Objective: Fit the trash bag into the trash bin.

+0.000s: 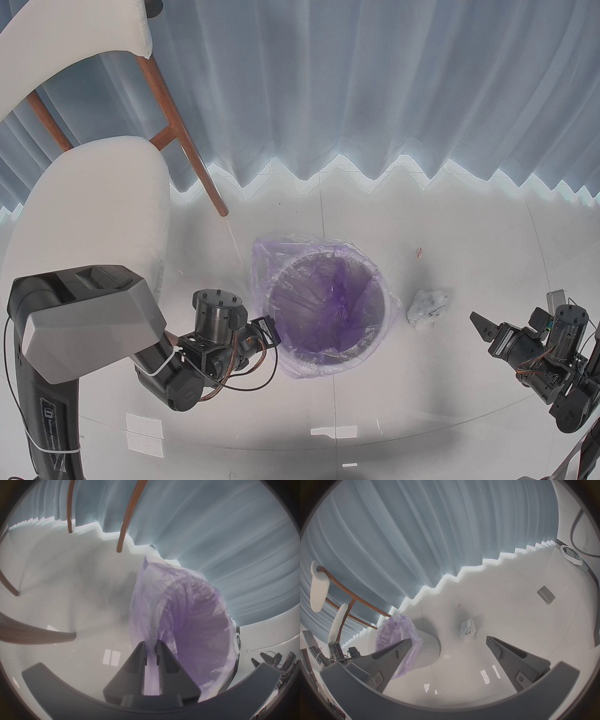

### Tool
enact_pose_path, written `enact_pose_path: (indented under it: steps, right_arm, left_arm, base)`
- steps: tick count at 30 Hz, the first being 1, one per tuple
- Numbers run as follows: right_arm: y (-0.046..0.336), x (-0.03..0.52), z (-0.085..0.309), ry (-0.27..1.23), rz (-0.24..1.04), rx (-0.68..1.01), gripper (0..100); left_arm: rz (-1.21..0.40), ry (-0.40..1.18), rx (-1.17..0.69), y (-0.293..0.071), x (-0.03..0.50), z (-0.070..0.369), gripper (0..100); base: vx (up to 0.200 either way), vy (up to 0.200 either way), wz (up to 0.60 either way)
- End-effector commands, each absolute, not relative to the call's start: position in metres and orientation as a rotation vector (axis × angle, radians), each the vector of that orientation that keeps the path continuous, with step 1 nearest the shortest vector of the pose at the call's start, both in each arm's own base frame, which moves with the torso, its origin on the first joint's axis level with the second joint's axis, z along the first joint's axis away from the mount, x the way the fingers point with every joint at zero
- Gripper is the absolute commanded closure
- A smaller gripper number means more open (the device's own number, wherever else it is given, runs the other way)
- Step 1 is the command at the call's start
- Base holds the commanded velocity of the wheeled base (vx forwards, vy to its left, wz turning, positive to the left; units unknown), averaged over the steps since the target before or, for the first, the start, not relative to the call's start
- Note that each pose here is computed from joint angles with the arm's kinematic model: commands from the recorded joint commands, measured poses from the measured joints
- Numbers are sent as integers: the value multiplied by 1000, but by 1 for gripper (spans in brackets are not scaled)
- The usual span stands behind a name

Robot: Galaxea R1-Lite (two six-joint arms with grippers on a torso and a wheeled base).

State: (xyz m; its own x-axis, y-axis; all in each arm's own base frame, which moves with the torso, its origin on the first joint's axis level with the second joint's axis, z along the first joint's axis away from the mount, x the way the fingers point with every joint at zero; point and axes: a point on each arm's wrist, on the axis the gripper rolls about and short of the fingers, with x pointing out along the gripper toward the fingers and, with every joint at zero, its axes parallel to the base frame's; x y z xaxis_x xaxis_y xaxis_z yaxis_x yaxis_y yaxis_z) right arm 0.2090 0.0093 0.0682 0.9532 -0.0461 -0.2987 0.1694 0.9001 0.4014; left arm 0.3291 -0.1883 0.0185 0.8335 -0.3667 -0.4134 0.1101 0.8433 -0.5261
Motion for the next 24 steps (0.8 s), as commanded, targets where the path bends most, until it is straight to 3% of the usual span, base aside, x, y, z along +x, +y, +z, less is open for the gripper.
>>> enact_pose_path:
  steps: [1, 24]
  right_arm:
    - [9, 205, 66, 306, -121, 437, 0]
    - [9, 205, 66, 306, -121, 435, 0]
  left_arm:
    - [-274, 535, -507, -194, 331, 12, 100]
    - [-331, 429, -531, -203, 300, 43, 100]
  base:
    - [0, 0, 0]
    - [0, 0, 0]
